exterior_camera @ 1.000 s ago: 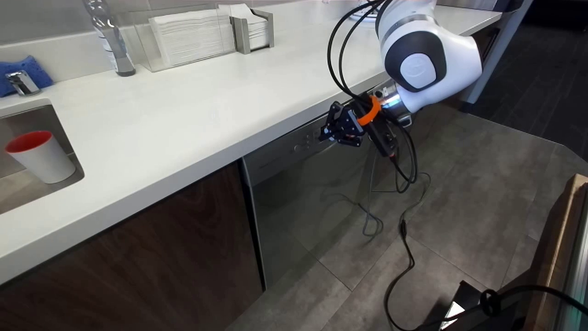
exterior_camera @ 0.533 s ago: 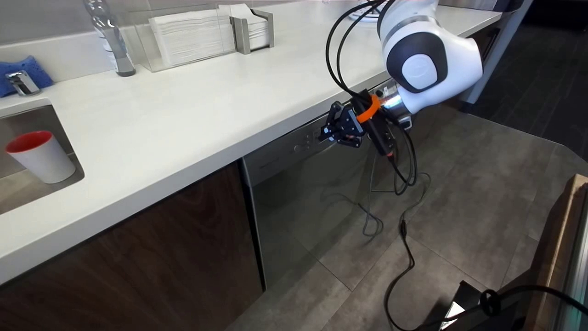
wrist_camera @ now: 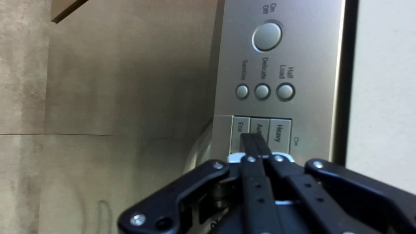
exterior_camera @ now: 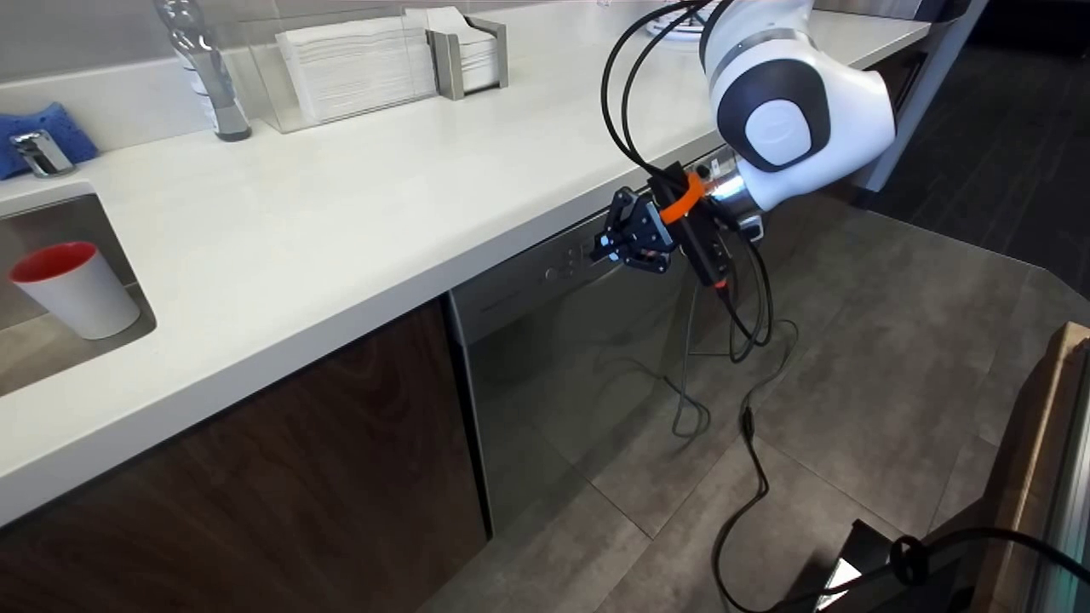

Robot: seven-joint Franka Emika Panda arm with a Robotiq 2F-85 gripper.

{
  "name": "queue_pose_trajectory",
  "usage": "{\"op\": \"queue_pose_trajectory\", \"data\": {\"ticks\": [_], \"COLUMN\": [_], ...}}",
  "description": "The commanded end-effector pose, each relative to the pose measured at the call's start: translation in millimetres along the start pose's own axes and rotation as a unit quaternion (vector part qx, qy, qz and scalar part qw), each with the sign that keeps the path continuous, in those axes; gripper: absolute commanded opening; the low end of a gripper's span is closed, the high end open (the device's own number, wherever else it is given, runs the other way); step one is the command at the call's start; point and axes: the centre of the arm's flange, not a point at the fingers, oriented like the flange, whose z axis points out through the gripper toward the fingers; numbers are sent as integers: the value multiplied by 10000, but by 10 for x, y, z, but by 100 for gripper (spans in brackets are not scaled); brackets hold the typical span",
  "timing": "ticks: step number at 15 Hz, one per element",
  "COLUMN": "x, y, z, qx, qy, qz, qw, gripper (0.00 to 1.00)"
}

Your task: Press a button on the dish washing machine

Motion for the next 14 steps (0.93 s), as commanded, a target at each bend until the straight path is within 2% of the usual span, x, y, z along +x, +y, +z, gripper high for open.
{"op": "queue_pose_trajectory", "data": {"ticks": [1, 14], "x": [-45, -14], "y": [-63, -52], "z": [169, 120], "qx": [402, 329], "qy": [130, 185], "qz": [126, 33], "qw": [9990, 9993], "gripper": [0, 0]}}
